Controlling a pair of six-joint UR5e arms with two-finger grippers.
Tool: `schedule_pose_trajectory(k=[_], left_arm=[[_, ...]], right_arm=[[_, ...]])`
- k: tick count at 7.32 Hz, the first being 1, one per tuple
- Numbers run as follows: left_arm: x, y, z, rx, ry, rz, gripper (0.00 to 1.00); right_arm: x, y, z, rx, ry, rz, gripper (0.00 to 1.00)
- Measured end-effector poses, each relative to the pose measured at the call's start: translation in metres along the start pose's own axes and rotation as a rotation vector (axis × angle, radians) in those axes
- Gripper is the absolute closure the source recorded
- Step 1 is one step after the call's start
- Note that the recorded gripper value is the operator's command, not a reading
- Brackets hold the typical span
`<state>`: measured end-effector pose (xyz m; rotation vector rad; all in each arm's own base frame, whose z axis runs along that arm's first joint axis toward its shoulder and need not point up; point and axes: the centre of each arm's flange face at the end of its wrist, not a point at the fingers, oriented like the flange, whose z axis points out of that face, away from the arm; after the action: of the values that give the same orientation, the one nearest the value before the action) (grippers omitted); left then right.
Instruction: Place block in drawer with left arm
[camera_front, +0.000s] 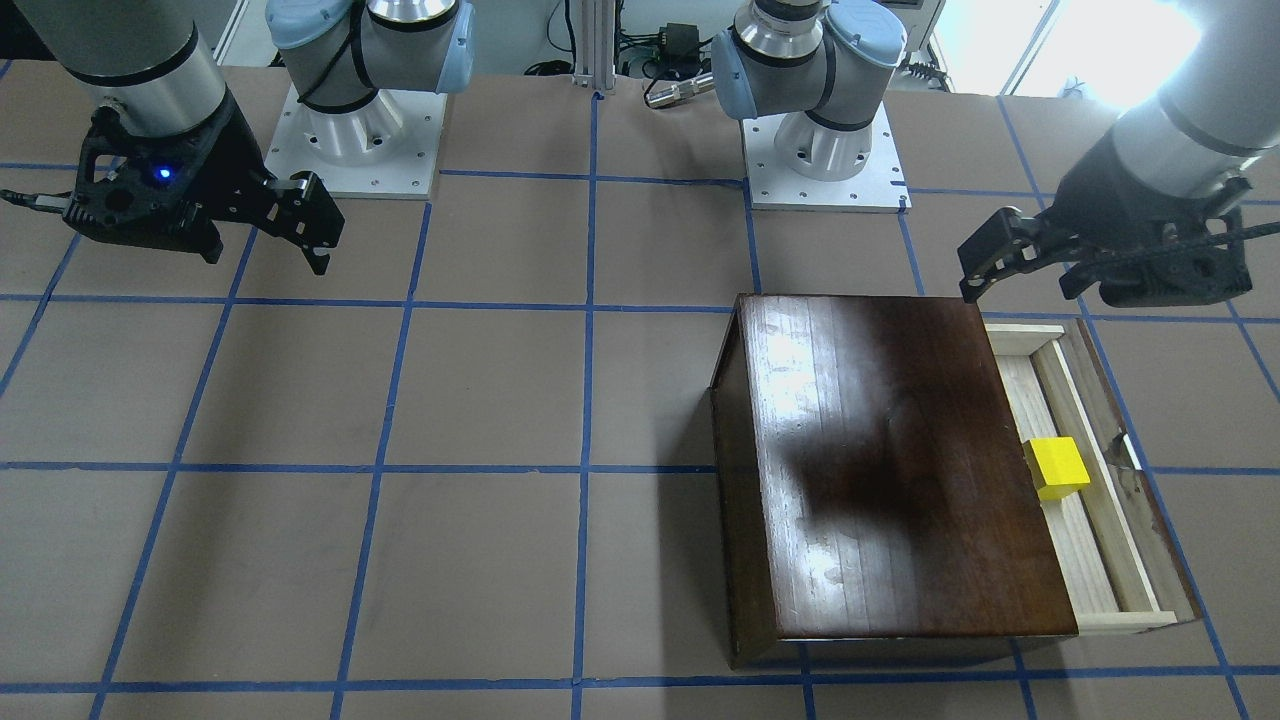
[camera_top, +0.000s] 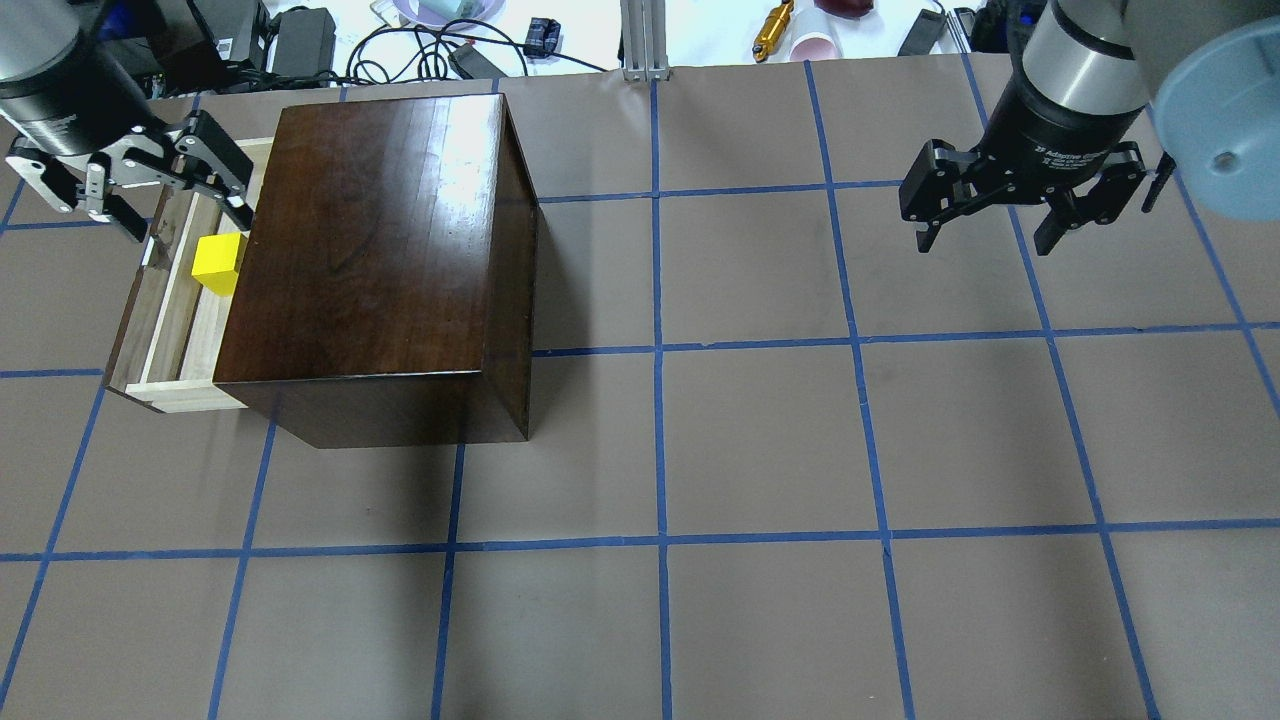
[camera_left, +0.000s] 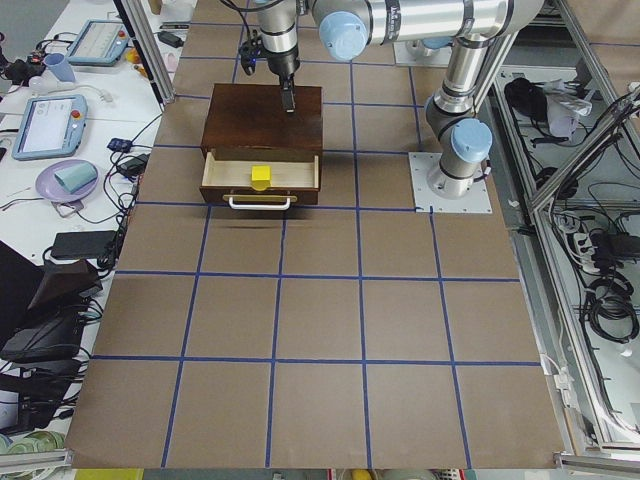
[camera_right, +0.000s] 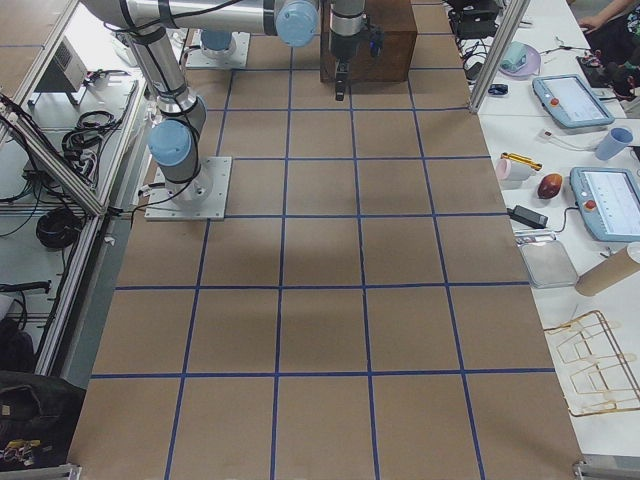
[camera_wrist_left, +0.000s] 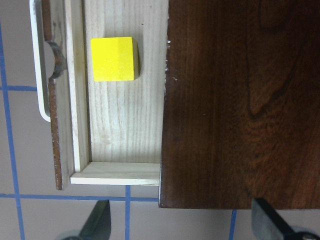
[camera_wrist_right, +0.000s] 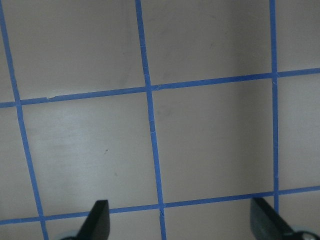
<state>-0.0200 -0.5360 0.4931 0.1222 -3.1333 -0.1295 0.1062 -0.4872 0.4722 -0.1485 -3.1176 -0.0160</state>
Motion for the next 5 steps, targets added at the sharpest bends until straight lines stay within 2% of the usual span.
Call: schedule_pose_trajectory(k=[3,5], left_arm=[[0.074,0.008,0.001,0.013,-0.011,0.0,0.0],[0.09,0.013,-0.001,0.02,-0.006,0.012,0.0]], right_arm=[[0.0,0.0,0.0,0.0,0.0,0.0,0.0],[0.0,0.0,0.0,0.0,0.0,0.0,0.0]])
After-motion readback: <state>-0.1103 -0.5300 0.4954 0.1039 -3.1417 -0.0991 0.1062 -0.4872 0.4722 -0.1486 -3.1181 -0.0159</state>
